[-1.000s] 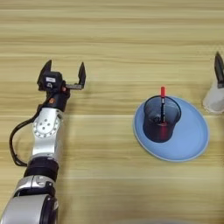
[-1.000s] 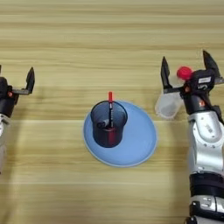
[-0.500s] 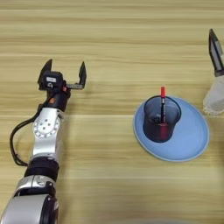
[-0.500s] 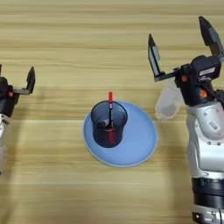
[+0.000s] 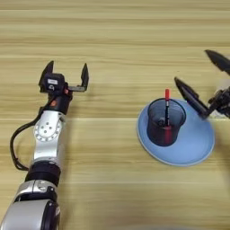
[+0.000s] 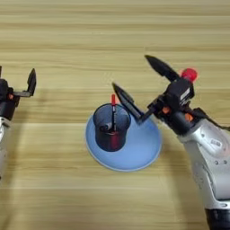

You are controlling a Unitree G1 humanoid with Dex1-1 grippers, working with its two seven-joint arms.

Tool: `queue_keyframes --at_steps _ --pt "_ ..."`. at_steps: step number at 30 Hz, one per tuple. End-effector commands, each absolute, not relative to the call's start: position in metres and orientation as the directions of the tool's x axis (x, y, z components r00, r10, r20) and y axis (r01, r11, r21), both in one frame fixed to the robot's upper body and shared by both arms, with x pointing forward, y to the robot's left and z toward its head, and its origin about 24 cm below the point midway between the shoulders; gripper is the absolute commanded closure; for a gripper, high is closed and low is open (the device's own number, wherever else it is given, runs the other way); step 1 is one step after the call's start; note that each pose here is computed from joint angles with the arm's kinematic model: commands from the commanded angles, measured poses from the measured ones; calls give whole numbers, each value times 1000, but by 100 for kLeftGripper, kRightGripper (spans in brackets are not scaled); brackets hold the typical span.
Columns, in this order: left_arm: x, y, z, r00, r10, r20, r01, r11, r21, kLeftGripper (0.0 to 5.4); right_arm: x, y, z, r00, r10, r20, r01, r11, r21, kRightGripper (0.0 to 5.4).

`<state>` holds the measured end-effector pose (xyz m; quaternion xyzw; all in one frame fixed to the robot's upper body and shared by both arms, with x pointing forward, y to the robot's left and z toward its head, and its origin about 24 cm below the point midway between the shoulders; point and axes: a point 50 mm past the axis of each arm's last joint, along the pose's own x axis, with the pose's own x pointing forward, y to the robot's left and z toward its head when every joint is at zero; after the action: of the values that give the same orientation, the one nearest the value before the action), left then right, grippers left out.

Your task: Move the objects on the table

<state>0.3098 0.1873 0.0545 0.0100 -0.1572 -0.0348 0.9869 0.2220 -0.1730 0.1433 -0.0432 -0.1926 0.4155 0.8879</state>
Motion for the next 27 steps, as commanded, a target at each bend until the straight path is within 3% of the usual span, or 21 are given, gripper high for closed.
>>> queue_keyframes --at_steps 1,7,14,21,27 --pt "311 187 56 947 -73 313 65 997 34 0 214 -174 137 528 820 222 -800 568 -195 2" --pt "311 186 55 949 -73 307 66 997 33 0 207 -185 119 470 879 83 -870 477 -127 2" --pt "311 186 54 950 -74 304 67 997 34 0 207 -206 100 465 883 -62 -884 460 -80 2" --pt "311 185 54 950 -76 303 69 997 32 0 214 -219 79 474 837 -272 -880 456 -130 2" --pt "310 184 53 950 -78 301 71 997 33 0 223 -210 69 462 814 -353 -887 424 -185 2"
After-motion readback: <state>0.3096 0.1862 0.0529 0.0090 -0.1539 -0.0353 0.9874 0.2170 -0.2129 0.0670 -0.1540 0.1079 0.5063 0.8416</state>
